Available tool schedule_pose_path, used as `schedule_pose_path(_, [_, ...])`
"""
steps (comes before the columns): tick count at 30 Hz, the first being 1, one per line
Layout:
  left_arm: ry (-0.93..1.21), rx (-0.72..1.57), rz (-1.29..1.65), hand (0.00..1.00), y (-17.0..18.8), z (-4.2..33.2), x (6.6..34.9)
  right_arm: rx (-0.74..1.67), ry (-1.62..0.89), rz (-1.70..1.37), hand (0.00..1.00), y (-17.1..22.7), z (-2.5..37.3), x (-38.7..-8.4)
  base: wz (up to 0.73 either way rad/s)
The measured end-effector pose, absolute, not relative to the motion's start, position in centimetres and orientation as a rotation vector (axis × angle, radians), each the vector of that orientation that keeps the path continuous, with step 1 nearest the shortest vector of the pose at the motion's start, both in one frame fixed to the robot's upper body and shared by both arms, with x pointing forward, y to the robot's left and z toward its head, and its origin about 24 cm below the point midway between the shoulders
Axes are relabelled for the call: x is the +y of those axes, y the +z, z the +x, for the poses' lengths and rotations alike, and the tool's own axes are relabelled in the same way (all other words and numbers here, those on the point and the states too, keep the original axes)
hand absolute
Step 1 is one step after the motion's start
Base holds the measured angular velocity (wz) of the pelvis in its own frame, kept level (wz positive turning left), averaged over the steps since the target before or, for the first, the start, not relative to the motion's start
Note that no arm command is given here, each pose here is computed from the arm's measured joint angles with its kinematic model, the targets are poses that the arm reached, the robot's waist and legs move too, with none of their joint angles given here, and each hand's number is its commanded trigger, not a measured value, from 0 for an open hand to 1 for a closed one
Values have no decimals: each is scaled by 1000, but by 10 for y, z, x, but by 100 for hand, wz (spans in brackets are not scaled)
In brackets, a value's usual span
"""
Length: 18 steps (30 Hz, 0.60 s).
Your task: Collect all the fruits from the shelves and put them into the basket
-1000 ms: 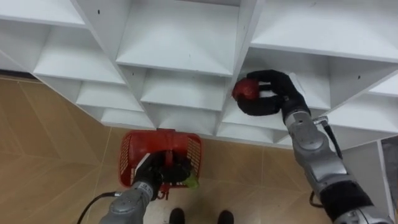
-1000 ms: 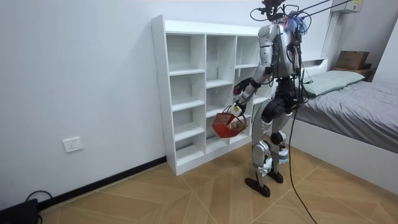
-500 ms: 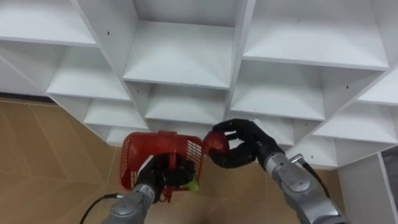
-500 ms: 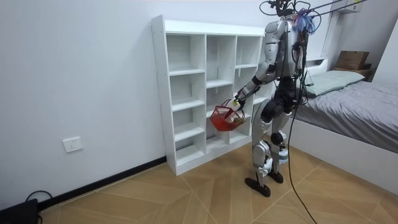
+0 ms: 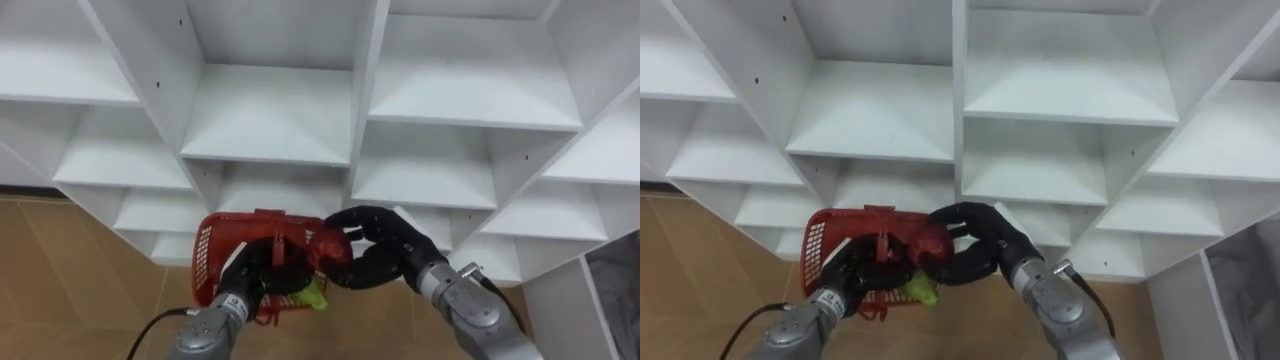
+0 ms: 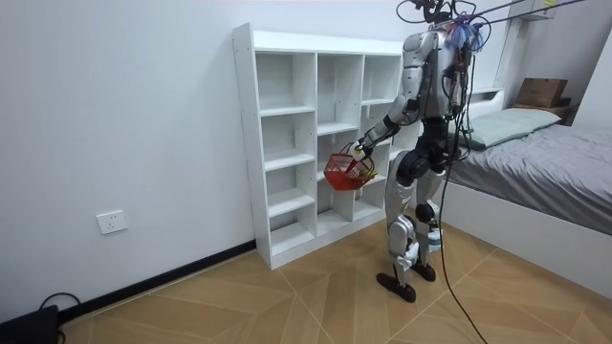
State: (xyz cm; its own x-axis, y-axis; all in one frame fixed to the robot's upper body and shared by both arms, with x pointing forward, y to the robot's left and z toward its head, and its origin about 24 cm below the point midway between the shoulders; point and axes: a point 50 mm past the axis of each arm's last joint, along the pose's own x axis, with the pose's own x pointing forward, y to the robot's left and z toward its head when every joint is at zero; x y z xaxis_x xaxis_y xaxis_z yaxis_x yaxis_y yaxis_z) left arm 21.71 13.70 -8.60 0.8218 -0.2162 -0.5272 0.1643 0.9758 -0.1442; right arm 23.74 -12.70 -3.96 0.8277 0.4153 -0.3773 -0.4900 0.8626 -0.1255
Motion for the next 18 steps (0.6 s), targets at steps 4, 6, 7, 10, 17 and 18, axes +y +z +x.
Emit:
schedule_pose_path(4, [-212,571,-95,100,-86,217,137,347,493,-212,100,-40,237,-124,0])
schedule_pose_path(6, [-212,570,-95,100,-86,217,137,348,495,-212,100,-40,237,-124,0])
schedule_pose_path(7, [-212,569,-95,100,-86,217,137,348,495,-211,100,-40,237,-124,0])
schedule_pose_path(10, [-214,562,-96,100,-84,218,137,348,491,-200,100,-40,237,-124,0])
schedule_pose_path(17, [-215,553,-92,100,-82,219,138,349,486,-179,100,-39,237,-124,0])
schedule_pose_path(18, [-216,553,-92,100,-82,219,138,349,486,-179,100,-39,237,-124,0])
